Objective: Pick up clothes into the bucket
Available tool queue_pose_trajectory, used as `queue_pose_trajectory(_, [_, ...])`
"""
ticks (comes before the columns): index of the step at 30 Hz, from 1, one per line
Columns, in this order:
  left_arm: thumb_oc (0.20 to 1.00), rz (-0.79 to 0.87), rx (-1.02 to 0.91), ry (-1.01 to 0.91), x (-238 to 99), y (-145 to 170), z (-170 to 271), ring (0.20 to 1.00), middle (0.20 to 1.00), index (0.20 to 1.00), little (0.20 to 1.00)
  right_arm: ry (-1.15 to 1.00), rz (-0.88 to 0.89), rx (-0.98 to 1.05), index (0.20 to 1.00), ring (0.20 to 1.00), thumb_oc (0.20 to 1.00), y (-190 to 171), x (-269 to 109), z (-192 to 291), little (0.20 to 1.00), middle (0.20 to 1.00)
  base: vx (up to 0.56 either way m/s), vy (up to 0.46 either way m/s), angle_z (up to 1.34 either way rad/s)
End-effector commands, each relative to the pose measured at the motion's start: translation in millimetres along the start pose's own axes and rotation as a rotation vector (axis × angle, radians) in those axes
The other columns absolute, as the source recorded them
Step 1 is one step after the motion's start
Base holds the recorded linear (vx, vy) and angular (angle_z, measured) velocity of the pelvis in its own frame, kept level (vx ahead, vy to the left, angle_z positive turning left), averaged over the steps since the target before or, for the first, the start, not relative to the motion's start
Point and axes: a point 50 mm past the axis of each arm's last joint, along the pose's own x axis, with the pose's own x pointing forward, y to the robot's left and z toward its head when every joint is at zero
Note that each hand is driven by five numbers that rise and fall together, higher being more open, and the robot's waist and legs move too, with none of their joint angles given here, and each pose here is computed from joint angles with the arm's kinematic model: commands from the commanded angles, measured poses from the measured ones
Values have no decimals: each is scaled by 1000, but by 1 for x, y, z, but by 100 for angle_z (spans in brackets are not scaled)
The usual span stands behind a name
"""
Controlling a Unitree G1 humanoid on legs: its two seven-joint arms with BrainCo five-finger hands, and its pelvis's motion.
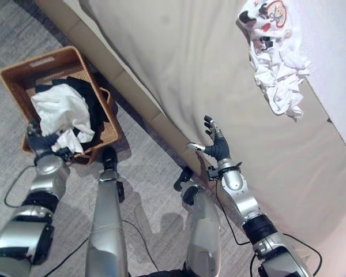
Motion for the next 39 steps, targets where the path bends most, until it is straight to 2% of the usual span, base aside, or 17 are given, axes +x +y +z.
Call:
queue_pose_trajectory(1, [1000, 21, -47, -150, -8, 6, 14, 1000, 1000, 1000, 1000, -64, -105, 8, 1000, 1000, 1000, -19, -4, 10, 1000, 1000, 15, -61, 4])
queue_pose_trajectory(5, [1000, -27, -65, -222, -28, 1, 15, 1000, 1000, 1000, 1000, -42, -154, -7, 1000, 1000, 1000, -30, -12, 4, 1000, 1000, 10, -34, 0])
queue_pose_trajectory(10, [1000, -190, -128, -305, -53, -8, 24, 1000, 1000, 1000, 1000, -8, -203, -34, 1000, 1000, 1000, -45, -21, -2, 1000, 1000, 11, -7, -1])
queue_pose_trajectory(19, [1000, -405, -168, -296, -75, -15, 18, 1000, 1000, 1000, 1000, 18, -159, -123, 1000, 1000, 1000, -45, -21, -4, 1000, 1000, 41, -11, -16])
queue_pose_trajectory(26, [1000, -499, -91, -95, -92, -12, -33, 1000, 1000, 1000, 1000, 55, -137, -166, 1000, 1000, 1000, -37, -14, -9, 1000, 1000, 66, -71, -22])
queue_pose_trajectory(32, [1000, -608, -93, 11, -114, -7, -54, 1000, 1000, 1000, 1000, 136, -153, -254, 1000, 1000, 1000, -48, -25, -22, 1000, 1000, 88, -160, -26])
queue_pose_trajectory(39, [1000, -664, -124, 107, -132, -7, -70, 1000, 1000, 1000, 1000, 179, -174, -276, 1000, 1000, 1000, -51, -16, -28, 1000, 1000, 68, -53, -34])
